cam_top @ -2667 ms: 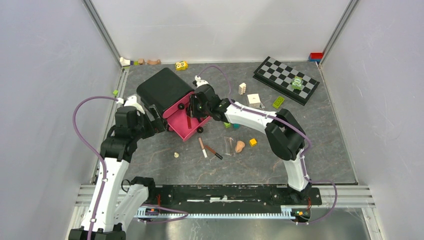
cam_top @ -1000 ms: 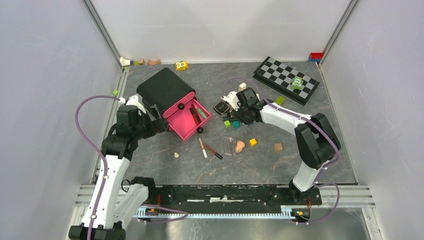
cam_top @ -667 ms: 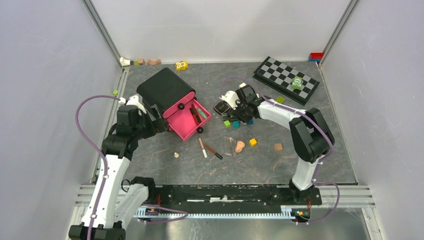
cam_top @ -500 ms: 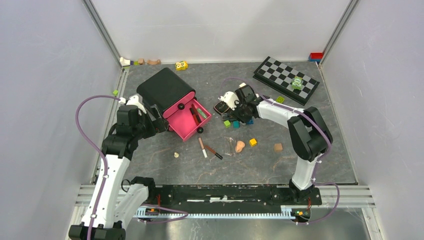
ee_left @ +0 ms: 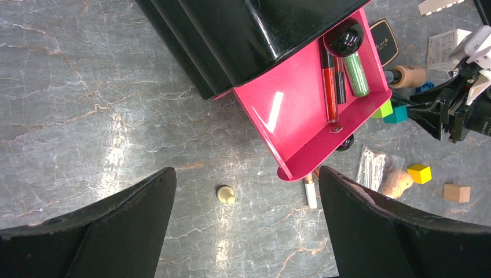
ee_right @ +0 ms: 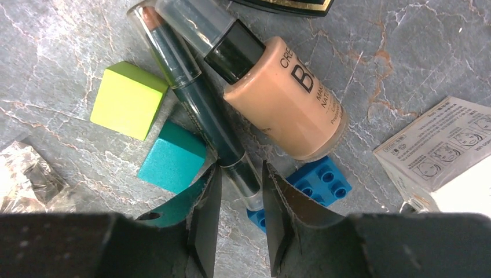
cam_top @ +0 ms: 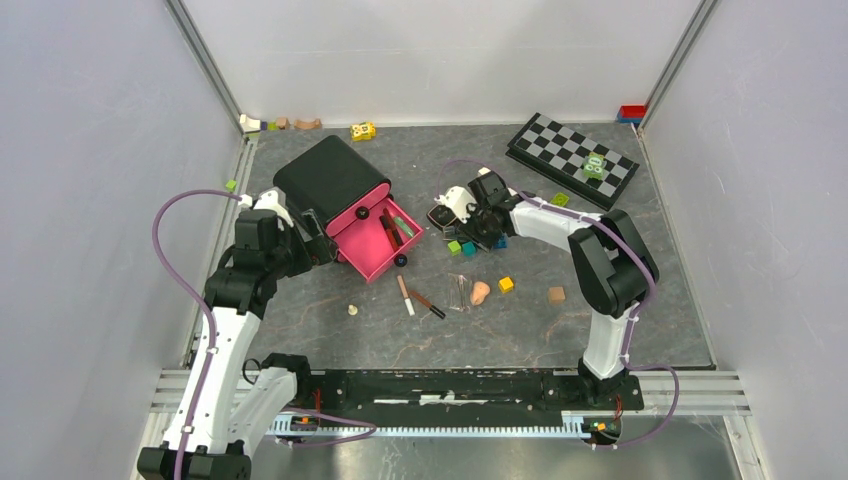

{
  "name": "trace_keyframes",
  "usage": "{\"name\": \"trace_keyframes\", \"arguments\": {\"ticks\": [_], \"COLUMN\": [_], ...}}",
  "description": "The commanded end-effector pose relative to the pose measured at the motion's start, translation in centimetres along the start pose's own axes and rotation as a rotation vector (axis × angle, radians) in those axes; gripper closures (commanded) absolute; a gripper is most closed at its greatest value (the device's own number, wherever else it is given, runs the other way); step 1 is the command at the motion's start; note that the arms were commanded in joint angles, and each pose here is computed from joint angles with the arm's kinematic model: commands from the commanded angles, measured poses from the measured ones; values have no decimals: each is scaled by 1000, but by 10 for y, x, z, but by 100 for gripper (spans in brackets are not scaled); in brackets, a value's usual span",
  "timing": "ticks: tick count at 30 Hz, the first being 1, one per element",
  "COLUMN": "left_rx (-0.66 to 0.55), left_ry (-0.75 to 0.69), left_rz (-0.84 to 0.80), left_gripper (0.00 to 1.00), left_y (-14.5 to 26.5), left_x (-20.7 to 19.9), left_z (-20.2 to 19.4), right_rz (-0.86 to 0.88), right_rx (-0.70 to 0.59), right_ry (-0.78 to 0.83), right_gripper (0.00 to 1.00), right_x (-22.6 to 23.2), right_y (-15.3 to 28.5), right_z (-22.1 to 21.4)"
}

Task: Organize the makeup
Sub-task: Pick up the makeup from the center of the board.

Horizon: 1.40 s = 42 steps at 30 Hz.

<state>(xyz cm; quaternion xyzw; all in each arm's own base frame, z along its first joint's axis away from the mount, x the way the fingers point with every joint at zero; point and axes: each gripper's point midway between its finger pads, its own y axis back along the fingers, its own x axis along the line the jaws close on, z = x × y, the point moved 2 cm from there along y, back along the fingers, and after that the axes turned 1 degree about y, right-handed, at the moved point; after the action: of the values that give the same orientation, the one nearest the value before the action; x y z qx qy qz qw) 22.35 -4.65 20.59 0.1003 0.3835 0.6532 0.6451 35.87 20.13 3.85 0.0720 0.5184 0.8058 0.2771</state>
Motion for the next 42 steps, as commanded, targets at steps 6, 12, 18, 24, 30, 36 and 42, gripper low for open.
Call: {"name": "trace_keyframes", "arguments": {"ticks": [6,12,18,24,30,36,42], "left_rx": [-29,-28,-30,-31,-35,-44,-53], "left_ry": [-37,-37,-36,-37,-36,-36,-37], "left_rz": [-36,-37,-38,-41,-41,-36,-40], "left_gripper": [1,1,1,1,1,1,1], "left_y": [0,0,0,1,1,3,4], "left_x": [-6,-6,-6,-7,-7,-6,-6], "left_z": [6,6,7,7,7,8,9], "right_rz": [-21,-3,-20,-78,-38,113,233], "right_rx": [-68,-121,-157,-217,-261,-265,-247], "right_ry": [-28,-16,-41,-228,-361,-566,-759], "right_gripper": [75,86,92,100,100,100,100], "right_x": [3,9,10,3,41,78,99], "right_y": [26,48,67,93,117,123,119], "right_z": [4,10,14,38,88,122,139]}}
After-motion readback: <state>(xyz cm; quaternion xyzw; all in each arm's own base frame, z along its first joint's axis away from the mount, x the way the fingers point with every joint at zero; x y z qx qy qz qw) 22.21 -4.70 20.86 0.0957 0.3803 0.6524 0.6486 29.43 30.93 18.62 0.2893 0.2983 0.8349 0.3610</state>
